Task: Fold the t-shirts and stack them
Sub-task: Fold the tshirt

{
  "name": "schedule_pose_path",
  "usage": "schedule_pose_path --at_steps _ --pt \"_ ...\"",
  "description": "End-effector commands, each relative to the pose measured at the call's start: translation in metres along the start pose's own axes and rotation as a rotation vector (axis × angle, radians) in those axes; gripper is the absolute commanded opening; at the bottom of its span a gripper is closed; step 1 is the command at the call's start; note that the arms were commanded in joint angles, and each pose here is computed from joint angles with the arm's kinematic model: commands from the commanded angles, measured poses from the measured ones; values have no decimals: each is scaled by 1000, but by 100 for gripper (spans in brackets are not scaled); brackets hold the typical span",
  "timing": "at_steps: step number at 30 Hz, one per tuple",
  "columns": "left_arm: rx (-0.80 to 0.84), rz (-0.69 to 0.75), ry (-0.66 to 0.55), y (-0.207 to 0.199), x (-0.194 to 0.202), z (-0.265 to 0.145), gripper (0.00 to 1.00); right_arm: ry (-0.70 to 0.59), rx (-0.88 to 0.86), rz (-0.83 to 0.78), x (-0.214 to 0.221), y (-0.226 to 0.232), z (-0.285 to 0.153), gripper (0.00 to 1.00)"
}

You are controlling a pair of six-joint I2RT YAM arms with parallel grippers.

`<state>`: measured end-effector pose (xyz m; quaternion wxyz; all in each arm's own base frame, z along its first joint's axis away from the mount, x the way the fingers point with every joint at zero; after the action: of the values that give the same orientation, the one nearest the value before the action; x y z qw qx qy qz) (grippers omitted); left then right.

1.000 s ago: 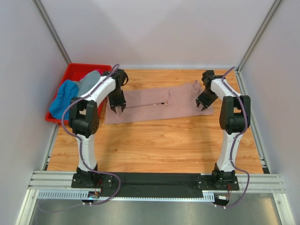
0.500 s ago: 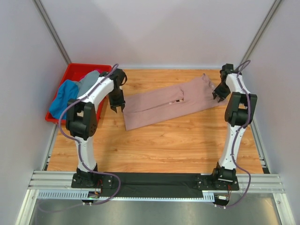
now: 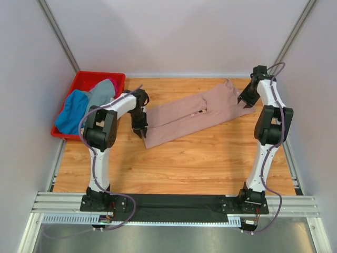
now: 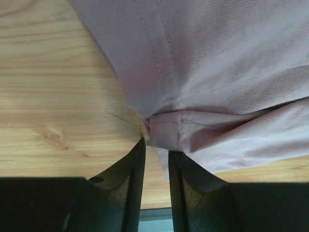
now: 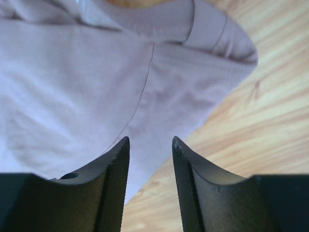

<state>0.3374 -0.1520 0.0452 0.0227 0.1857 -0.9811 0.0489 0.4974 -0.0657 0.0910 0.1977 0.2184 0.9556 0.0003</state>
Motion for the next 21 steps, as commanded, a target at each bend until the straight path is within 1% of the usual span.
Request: schedule_pose_path --at_steps 1,3,6,11,12,14,17,18,20,21 --pt "-59 11 40 10 2 10 32 -22 -124 62 2 18 -40 43" --pt "-120 1 36 20 3 12 32 21 -128 81 17 18 -36 45" --pt "-180 -5 68 33 12 14 32 27 -136 103 25 17 -41 48" --pt "-240 -28 118 54 36 14 30 31 -161 109 33 18 -54 49" --pt "-225 -40 98 55 38 8 30 36 -170 114 39 18 -56 49" --pt "-234 -56 105 63 49 7 31 48 -171 129 47 17 -55 49" --pt "-168 -98 98 63 65 -11 34 85 -139 185 68 11 -49 48" --pt "-135 -112 118 60 72 -15 37 51 -148 218 64 12 -51 48" --pt "-103 -134 117 62 82 -27 40 62 -153 246 79 10 -42 48" --pt "-89 -140 117 61 85 -31 42 26 -189 260 73 15 -42 49"
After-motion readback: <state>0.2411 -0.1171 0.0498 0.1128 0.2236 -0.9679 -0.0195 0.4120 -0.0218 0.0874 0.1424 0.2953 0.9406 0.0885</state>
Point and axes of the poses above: each gripper's point midway between its finger pads, its own z axis out along the fingers, its own y axis along the line the jaws close on, x = y × z, the point moved 3 cm from there along -z, back along the fingers, and after that the axes turned 15 degrees about -z, right-handed, at the moved point
